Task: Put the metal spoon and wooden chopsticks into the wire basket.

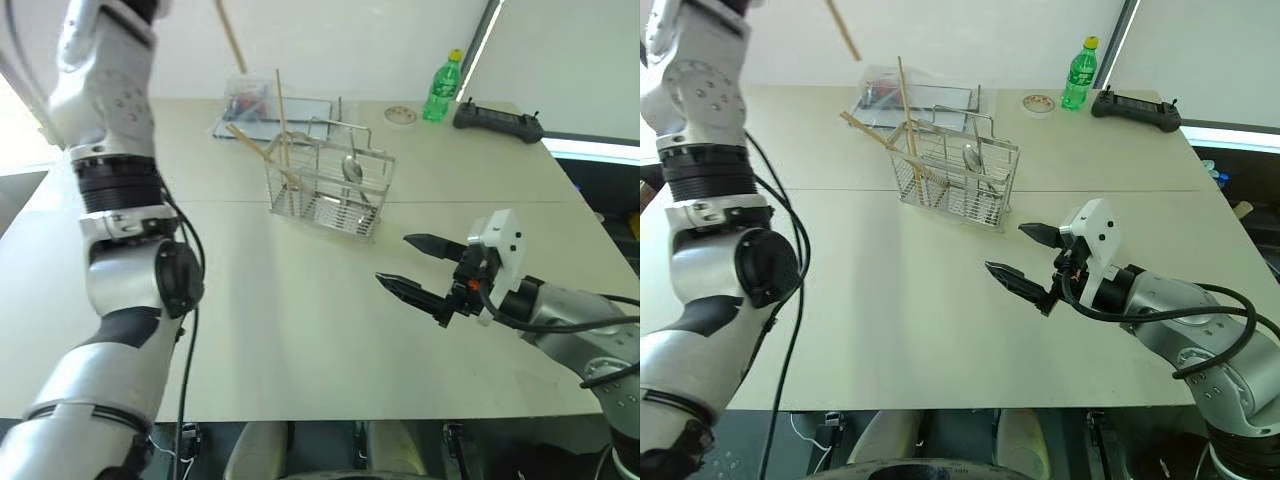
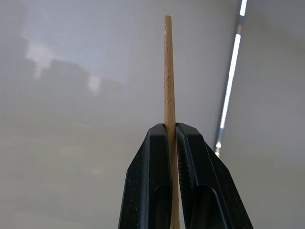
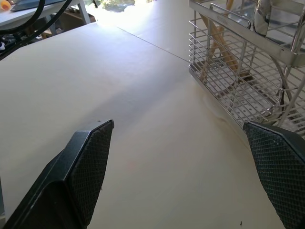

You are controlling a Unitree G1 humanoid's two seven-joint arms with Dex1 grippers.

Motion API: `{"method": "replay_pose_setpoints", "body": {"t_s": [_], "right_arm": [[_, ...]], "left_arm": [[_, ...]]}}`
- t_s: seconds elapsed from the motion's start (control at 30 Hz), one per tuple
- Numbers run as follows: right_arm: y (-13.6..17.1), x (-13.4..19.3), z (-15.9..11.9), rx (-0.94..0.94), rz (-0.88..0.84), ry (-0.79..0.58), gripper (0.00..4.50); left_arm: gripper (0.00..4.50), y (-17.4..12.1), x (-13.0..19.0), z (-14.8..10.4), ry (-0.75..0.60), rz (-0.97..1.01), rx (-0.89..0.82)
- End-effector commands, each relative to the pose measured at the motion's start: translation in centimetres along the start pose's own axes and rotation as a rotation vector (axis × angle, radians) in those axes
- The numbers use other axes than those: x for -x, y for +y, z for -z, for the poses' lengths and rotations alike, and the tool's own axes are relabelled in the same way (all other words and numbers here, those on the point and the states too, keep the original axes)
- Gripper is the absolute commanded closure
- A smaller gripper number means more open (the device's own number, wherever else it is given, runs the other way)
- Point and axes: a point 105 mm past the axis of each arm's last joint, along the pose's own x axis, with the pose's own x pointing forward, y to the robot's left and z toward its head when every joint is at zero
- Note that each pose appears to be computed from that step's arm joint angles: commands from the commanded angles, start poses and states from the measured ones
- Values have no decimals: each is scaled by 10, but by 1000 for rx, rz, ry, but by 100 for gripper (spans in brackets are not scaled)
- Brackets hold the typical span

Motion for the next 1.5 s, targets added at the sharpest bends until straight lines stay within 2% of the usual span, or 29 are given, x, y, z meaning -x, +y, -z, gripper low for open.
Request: {"method": "replay_pose_setpoints", "body": {"t_s": [0.03, 0.4, 0.67, 0.77, 0.83, 0.87, 0.9, 1.0, 1.13, 1.4, 1.5], "right_arm": [[3, 2, -11, 42, 16, -45, 0], [-8, 19, -19, 59, 147, -94, 0], [-6, 20, -20, 59, 157, -103, 0], [-13, 21, -28, 63, 188, -146, 0], [-14, 21, -30, 65, 192, -152, 0], [-14, 21, -30, 65, 190, -151, 0], [-14, 21, -30, 65, 189, -150, 0], [-14, 20, -30, 64, 186, -149, 0], [-14, 18, -31, 64, 181, -149, 0], [-16, 15, -30, 59, 176, -149, 0], [-19, 15, -31, 65, 177, -146, 0]], "left_arm": [[446, -13, 1, 1, -15, 30, 9], [446, -19, 15, 56, 135, 67, -61], [446, -22, 23, 77, 173, 74, -83], [340, -23, 26, 83, 190, 86, -83], [240, -22, 28, 84, 193, 81, -79], [174, -21, 28, 83, 191, 78, -78], [147, -21, 28, 83, 190, 75, -80], [2, -21, 29, 81, 183, 66, -75], [2, -18, 28, 75, 174, 42, -55], [2, -1, 19, 46, 200, 0, 24], [2, 3, 18, 27, 273, 97, 93]]}}
